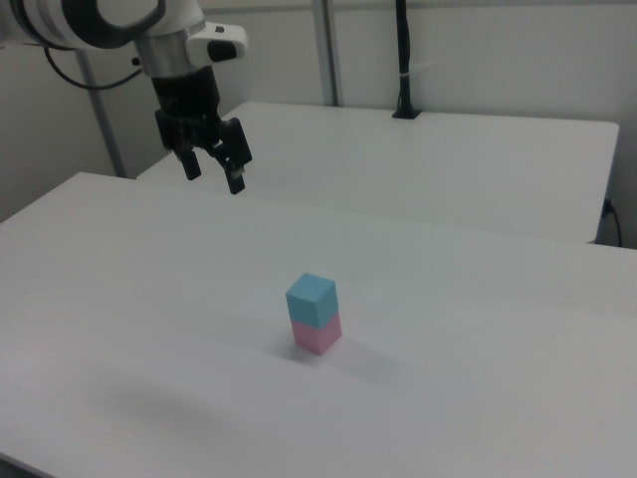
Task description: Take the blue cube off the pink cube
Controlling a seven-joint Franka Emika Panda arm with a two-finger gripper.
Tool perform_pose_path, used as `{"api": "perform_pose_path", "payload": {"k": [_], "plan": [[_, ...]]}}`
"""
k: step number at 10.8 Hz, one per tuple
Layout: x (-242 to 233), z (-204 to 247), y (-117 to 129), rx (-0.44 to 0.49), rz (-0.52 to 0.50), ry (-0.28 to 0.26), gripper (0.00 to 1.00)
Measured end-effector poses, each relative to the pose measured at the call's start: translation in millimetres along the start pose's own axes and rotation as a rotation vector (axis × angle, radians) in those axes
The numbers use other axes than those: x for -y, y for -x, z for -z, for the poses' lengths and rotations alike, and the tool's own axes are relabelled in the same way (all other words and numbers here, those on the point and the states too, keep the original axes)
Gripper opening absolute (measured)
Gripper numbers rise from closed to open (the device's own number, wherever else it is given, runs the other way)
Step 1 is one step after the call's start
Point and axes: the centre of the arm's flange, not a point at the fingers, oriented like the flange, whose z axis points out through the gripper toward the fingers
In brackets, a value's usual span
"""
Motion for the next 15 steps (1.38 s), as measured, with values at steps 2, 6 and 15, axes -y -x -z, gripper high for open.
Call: {"api": "perform_pose_path", "payload": {"k": [2, 6, 15], "plan": [[0.2, -0.8, -0.3, 0.002, 0.000, 0.000, 1.00], [1.1, -4.5, -1.9, 0.008, 0.002, 0.001, 1.00], [-2.0, -9.0, -2.2, 0.018, 0.126, 0.000, 1.00]]}}
